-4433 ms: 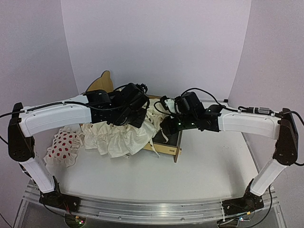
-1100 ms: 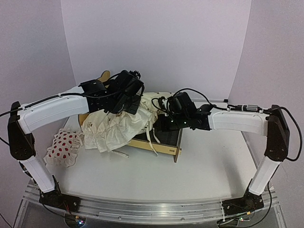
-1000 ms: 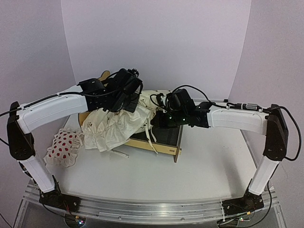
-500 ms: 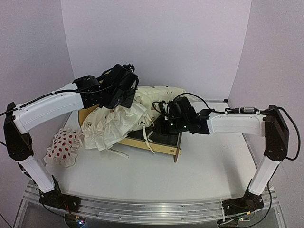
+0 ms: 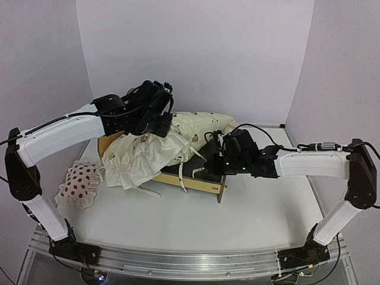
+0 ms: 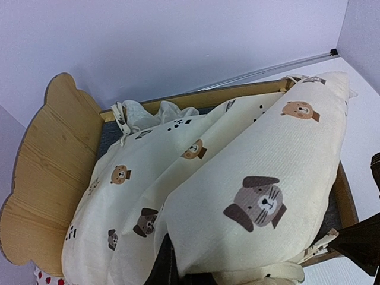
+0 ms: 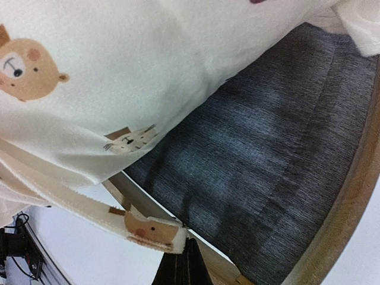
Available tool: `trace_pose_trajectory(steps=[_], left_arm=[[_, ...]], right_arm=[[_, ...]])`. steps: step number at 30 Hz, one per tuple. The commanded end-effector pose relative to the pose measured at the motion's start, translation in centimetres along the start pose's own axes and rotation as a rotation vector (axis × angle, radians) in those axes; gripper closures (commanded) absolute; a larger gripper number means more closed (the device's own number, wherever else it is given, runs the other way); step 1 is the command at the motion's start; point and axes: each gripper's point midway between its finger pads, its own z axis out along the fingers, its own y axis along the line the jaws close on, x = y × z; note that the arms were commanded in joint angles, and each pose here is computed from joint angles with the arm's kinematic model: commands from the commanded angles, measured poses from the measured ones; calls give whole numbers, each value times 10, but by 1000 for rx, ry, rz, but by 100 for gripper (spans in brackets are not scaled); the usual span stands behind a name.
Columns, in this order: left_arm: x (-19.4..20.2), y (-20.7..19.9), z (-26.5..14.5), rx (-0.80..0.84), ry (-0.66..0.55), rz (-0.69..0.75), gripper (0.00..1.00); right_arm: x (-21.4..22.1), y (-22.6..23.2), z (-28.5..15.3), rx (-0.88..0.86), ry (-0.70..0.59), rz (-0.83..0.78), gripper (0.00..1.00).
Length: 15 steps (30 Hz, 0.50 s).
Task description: Set up the pet bed
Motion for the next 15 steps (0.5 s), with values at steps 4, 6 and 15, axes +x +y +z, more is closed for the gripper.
trace_pose_trajectory(steps=[4,6,15], left_arm=[[-4,-11,11,51,-17,-45,100],[0,-16,14,70,-8,-46,100],[12,-29,22,118,14,-45,100]], right_arm=[[18,-34,-22,138,44,-47,100],[21,-37,-27,151,61,-73,100],[31,-27,-14,108,148,-152,100]])
